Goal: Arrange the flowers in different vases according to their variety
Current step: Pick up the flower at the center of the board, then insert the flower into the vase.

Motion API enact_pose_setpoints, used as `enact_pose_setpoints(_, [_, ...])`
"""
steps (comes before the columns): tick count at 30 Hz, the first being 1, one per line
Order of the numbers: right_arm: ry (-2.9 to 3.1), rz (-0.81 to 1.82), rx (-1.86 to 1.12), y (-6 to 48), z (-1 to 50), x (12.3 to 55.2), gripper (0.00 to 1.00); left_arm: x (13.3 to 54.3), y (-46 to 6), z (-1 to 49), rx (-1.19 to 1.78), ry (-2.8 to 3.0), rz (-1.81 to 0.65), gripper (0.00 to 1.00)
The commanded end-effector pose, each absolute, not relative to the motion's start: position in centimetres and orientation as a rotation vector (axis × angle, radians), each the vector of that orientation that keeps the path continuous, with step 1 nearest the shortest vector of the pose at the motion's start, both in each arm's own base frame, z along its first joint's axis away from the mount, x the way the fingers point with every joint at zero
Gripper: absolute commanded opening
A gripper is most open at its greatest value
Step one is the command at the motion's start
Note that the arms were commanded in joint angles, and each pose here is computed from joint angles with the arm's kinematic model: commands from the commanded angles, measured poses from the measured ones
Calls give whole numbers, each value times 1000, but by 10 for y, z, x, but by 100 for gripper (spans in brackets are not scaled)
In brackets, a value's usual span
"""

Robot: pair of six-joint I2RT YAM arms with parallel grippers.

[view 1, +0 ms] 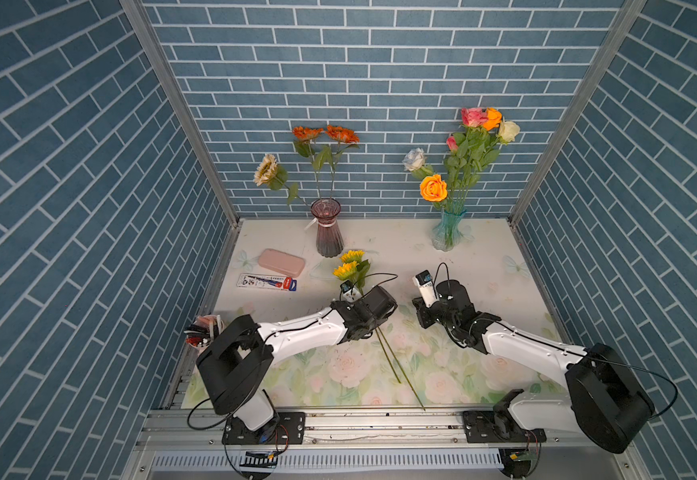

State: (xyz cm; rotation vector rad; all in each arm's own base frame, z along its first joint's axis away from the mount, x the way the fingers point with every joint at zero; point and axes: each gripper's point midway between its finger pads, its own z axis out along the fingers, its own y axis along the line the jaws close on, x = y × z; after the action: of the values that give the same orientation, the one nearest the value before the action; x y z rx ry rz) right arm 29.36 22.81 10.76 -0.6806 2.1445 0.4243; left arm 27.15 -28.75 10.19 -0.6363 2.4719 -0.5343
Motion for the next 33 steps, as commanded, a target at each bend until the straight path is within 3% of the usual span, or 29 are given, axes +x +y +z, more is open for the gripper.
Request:
enact_pose_setpoints(1, [2107, 444, -666, 229, 128, 295, 8, 269, -280, 127, -609, 2397, -472, 0])
enact_pose_setpoints(7, [2065, 437, -615, 216, 146, 286, 6, 281, -282, 211, -450, 2180, -386, 0])
enact_pose_setpoints(18, [1863, 590, -774, 225, 190, 248, 5, 327, -223, 393, -352, 1691, -83, 0])
enact_pose_setpoints(21, [1732, 667, -866, 235, 214, 232, 0, 335, -216, 434, -300, 1597, -81, 0])
enact_pose_setpoints(28, [1500, 750, -1013, 248, 257, 206, 0, 353, -224, 535, -73, 1362, -107, 0])
enact_pose_setpoints(33, [1397, 765, -1060, 254, 284, 200, 0, 381, -211, 580, -25, 1213, -89, 0])
